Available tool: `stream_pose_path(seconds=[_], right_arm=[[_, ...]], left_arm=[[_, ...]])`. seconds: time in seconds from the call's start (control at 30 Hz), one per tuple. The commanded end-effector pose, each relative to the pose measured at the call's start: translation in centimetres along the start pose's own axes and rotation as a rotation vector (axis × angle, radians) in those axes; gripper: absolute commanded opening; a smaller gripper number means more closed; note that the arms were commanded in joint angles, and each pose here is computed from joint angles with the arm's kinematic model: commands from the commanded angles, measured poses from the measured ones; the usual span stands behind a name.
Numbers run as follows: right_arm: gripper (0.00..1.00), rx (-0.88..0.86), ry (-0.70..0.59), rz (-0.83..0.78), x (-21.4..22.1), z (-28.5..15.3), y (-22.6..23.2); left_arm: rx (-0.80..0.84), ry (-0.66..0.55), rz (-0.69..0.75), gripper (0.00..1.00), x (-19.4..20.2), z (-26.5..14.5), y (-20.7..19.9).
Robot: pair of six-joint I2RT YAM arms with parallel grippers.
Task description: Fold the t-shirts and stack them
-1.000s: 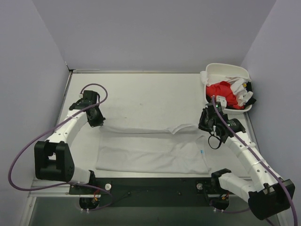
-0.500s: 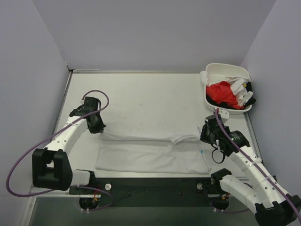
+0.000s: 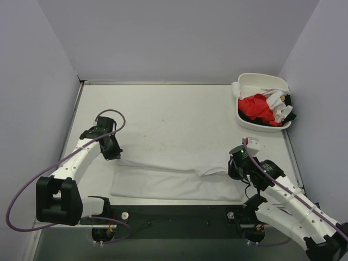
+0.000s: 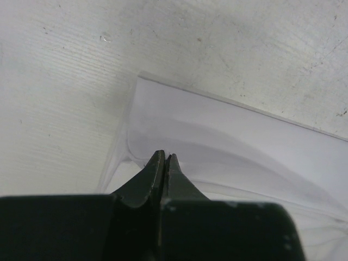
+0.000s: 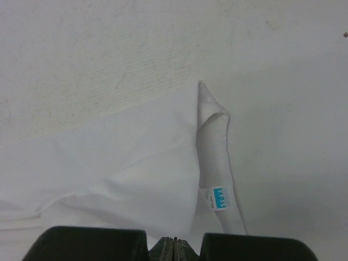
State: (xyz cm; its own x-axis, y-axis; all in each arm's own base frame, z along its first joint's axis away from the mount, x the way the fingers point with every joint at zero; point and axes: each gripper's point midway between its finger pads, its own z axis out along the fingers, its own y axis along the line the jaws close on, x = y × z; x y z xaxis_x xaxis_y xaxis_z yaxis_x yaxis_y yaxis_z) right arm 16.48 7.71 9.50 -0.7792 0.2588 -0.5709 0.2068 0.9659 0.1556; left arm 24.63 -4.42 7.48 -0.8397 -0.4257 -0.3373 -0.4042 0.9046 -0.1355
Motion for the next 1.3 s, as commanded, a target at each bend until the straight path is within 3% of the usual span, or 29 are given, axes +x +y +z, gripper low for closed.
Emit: stream_pose_path(seconds=[0.0,0.7,0.73,0.77,0.8,0.83,0.87,0.93,0.97,1.27], right_arm=[[0.00,0.078,0.014,0.004,1.5,0.0,-1.5],[0.00,0.198,0.016,-0.112,5.7,-0.5,-2.2],[0.03,0.205,0.007,-0.114,5.7,-0.6,-2.3],[0.23,0.219,0.007,-0.121,5.7,-0.5,-2.5],[0.30,0.220,0.001,-0.122,5.6,-0.6,-2.4],[0.37,0.227,-0.002,-0.122,5.5,-0.8,-2.4],[0.61,0.228,-0.011,-0.132,5.3,-0.8,-2.4],[0.73,0.223,-0.022,-0.135,4.7,-1.3,-2.0],[0.80,0.213,-0.036,-0.142,4.4,-1.6,-1.8],[0.86,0.197,-0.171,-0.237,-0.7,-3.1,2.7]], left_arm=[[0.014,0.007,-0.018,0.00,0.7,-0.7,0.0],[0.011,-0.014,-0.058,0.02,0.6,-1.8,0.4],[0.010,-0.016,-0.060,0.10,0.6,-1.9,0.5],[0.008,-0.016,-0.061,0.20,0.6,-2.0,0.6],[0.008,-0.020,-0.063,0.37,0.6,-2.1,0.6],[0.010,-0.024,-0.064,0.43,0.6,-2.2,0.7],[0.013,-0.025,-0.066,0.51,0.5,-2.4,0.6],[0.017,-0.037,-0.077,0.69,0.2,-3.0,0.6],[0.021,-0.042,-0.079,0.70,0.0,-3.3,0.5],[0.178,-0.146,-0.102,0.71,-3.5,-6.2,-2.9]])
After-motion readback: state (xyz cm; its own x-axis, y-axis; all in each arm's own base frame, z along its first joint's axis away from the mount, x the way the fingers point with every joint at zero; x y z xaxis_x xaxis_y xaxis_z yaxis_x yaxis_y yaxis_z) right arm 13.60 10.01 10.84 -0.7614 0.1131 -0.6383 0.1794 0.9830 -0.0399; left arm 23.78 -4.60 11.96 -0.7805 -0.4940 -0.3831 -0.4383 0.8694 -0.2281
